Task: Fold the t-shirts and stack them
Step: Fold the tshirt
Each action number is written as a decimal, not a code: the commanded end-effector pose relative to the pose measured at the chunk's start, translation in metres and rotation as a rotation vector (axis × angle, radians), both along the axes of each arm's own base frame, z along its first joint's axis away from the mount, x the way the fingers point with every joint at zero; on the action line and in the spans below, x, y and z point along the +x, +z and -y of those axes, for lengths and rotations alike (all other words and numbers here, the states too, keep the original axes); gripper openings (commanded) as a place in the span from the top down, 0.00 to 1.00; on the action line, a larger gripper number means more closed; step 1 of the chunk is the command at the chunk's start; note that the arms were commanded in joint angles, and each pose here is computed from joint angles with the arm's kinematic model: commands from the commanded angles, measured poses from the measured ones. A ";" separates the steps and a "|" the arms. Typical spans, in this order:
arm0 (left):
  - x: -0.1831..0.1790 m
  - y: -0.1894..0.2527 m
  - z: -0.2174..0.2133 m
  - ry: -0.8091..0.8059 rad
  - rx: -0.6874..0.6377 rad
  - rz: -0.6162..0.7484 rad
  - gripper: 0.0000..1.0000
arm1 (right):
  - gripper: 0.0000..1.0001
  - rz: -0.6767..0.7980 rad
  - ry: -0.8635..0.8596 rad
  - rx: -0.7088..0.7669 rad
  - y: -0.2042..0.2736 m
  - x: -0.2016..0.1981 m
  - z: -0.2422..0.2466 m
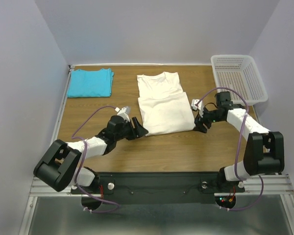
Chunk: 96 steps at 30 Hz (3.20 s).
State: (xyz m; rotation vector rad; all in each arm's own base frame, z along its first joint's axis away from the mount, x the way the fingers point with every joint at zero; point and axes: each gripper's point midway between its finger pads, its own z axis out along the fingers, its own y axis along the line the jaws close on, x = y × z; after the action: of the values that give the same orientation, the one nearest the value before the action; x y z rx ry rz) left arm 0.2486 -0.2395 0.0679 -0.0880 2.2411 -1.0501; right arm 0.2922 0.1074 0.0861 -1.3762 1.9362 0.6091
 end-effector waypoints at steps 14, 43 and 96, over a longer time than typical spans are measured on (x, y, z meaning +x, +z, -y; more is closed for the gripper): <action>0.032 -0.009 0.024 -0.031 0.089 0.054 0.36 | 0.34 0.032 0.159 -0.067 -0.027 -0.006 0.007; -0.001 -0.034 0.033 -0.198 0.116 -0.051 0.85 | 0.90 -0.058 0.165 -0.151 -0.060 -0.023 0.021; -0.059 0.001 0.058 -1.102 0.831 1.146 0.50 | 0.38 -0.019 0.232 -0.115 -0.019 -0.073 0.019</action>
State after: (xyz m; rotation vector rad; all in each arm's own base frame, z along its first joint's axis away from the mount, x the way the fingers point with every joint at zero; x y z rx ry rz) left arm 0.1736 -0.2799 0.0487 1.7678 1.4108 -0.3381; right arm 0.2157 0.0877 0.0648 -1.7118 1.8807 0.6257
